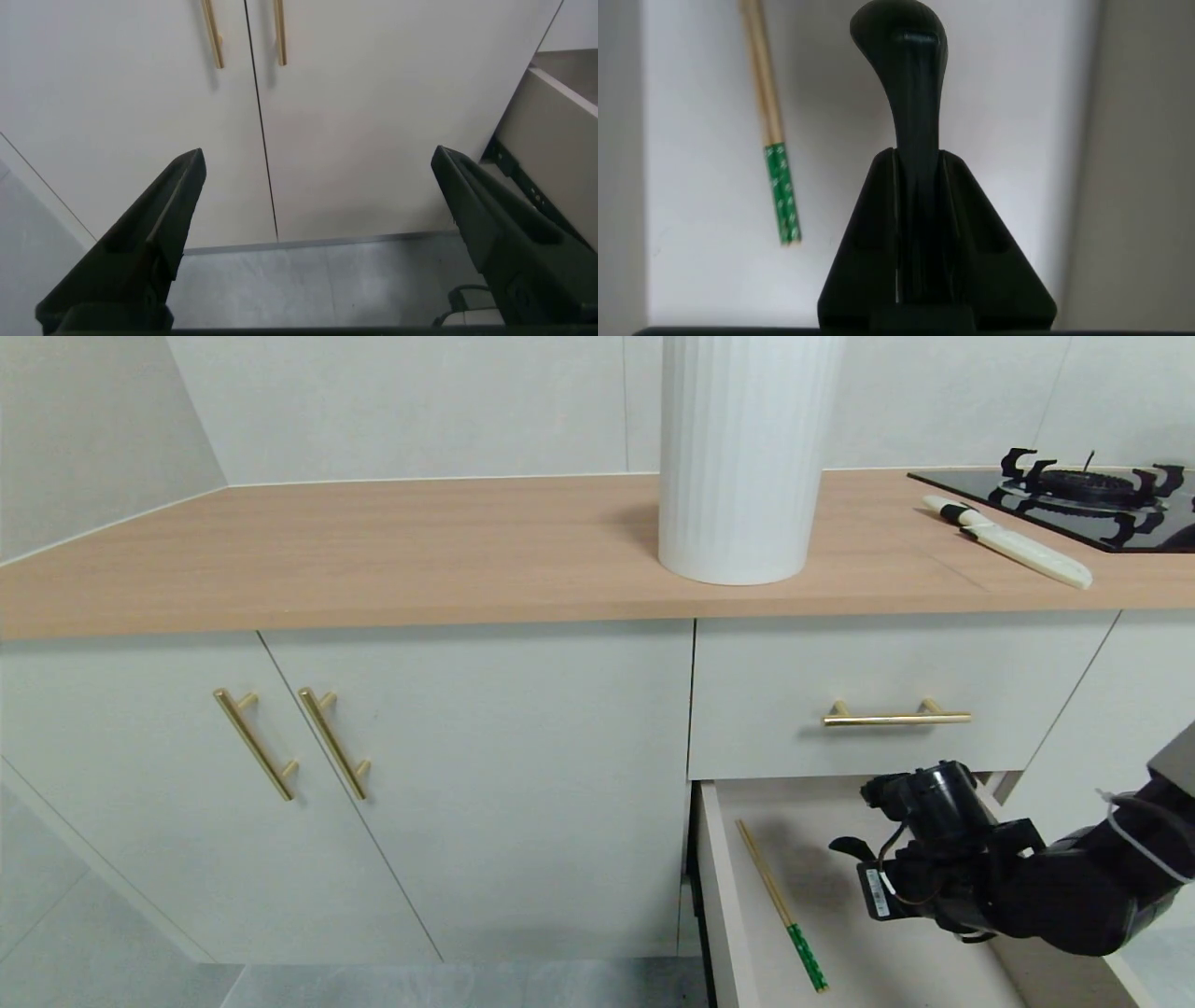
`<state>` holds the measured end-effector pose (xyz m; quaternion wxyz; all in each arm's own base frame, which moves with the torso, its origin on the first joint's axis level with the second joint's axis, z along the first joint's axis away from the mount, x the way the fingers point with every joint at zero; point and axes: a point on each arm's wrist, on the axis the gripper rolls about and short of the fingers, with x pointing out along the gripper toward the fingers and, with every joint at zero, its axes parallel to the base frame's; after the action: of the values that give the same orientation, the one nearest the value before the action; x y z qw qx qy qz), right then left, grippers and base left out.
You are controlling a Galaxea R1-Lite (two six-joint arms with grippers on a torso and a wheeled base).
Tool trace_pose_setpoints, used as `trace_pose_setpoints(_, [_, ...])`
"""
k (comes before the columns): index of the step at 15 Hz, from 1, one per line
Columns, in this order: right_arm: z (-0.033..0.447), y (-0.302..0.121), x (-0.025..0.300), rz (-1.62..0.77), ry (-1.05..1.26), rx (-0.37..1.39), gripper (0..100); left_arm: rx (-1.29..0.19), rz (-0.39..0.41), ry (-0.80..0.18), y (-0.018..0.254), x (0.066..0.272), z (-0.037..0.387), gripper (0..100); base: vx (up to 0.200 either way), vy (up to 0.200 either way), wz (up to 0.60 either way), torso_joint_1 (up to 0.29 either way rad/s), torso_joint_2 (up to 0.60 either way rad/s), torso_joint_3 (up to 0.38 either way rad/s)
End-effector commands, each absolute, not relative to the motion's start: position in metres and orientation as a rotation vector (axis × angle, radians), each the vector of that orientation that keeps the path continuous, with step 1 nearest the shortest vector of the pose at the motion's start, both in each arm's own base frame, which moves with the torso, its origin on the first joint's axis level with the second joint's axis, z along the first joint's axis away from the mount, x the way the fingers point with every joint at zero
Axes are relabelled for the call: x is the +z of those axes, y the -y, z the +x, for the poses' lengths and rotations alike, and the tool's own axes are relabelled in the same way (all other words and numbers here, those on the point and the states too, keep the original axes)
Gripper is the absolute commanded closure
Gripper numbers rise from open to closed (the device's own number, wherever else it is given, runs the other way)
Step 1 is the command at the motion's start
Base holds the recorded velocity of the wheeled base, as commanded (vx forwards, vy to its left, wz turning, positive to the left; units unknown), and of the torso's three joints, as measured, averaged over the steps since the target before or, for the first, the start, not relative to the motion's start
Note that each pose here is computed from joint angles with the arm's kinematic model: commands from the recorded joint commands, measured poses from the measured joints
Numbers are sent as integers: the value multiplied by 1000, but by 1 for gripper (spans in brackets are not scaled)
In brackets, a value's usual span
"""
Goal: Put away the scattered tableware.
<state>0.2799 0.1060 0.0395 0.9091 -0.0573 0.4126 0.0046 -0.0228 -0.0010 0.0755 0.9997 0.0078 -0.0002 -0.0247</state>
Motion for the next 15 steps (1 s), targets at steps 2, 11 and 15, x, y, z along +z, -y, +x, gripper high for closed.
trace_pose_setpoints(2, [288,-109,6,-131,-900,-6,100,-49,15,-1,1,76,-23,0,0,0,0,0,0,0])
trace_pose_setpoints(11, [292,-110,-26,-159,-930,-40,100,-49,15,-1,1,76,-23,0,0,0,0,0,0,0])
trace_pose_setpoints(15, [292,-110,-26,-160,-932,-41,100,-49,15,-1,1,76,-23,0,0,0,0,0,0,0])
